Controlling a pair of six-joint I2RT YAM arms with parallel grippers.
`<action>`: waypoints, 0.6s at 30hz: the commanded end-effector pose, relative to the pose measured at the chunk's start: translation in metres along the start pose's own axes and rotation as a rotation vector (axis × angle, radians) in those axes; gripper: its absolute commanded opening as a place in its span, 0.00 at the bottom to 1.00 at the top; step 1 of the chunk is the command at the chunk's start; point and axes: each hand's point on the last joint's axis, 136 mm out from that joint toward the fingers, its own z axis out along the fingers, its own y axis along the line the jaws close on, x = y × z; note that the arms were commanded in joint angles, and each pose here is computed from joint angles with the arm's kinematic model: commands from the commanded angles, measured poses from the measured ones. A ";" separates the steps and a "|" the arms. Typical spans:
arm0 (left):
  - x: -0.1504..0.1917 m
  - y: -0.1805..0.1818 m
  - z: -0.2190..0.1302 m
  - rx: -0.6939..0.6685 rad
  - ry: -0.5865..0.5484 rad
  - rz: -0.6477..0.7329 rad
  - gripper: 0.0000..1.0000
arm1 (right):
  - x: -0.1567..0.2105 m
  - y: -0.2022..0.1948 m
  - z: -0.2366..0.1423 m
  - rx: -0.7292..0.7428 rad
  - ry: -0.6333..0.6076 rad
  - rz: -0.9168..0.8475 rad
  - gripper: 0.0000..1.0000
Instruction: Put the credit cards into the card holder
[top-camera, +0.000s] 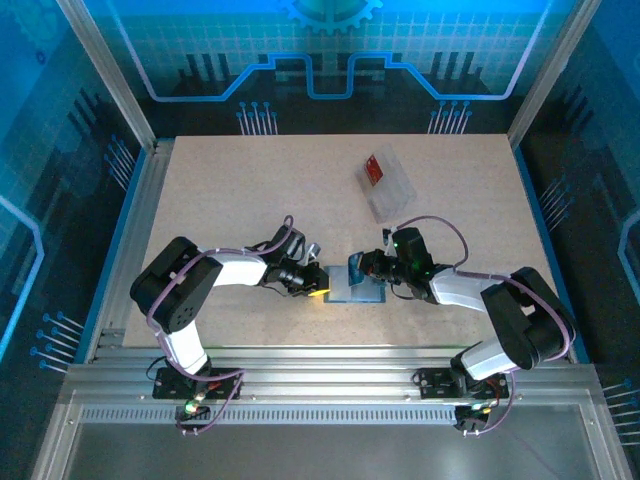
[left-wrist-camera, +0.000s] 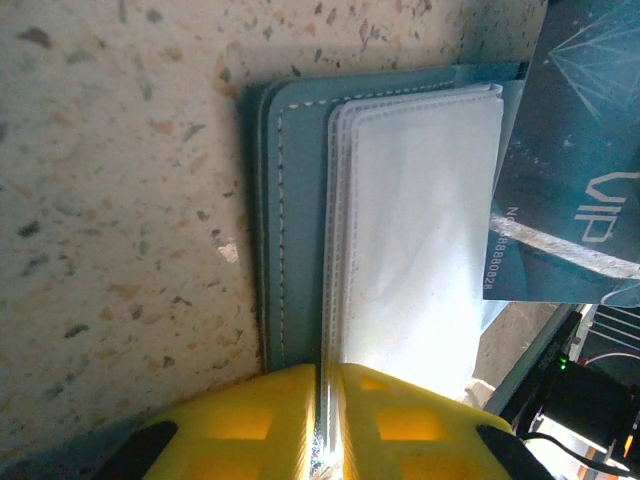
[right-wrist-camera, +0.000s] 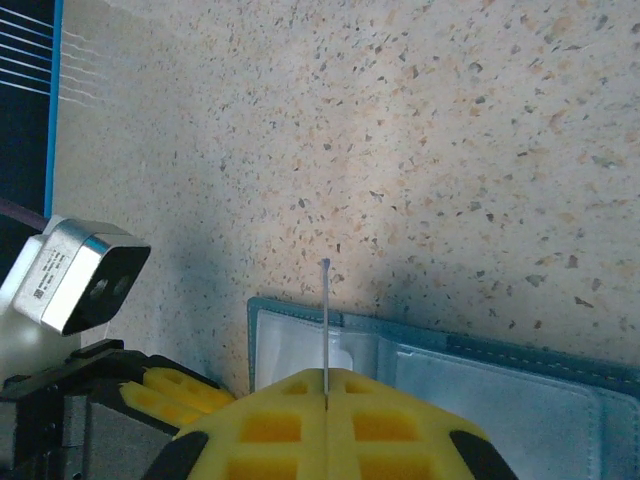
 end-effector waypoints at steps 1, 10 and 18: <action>0.007 0.013 0.006 -0.056 0.026 -0.031 0.16 | 0.002 0.008 0.003 -0.033 0.009 0.005 0.00; 0.007 0.013 0.005 -0.058 0.026 -0.031 0.16 | 0.012 -0.004 0.004 0.005 0.037 0.058 0.00; 0.007 0.013 0.005 -0.060 0.027 -0.028 0.16 | 0.026 -0.017 0.005 0.021 0.061 0.118 0.00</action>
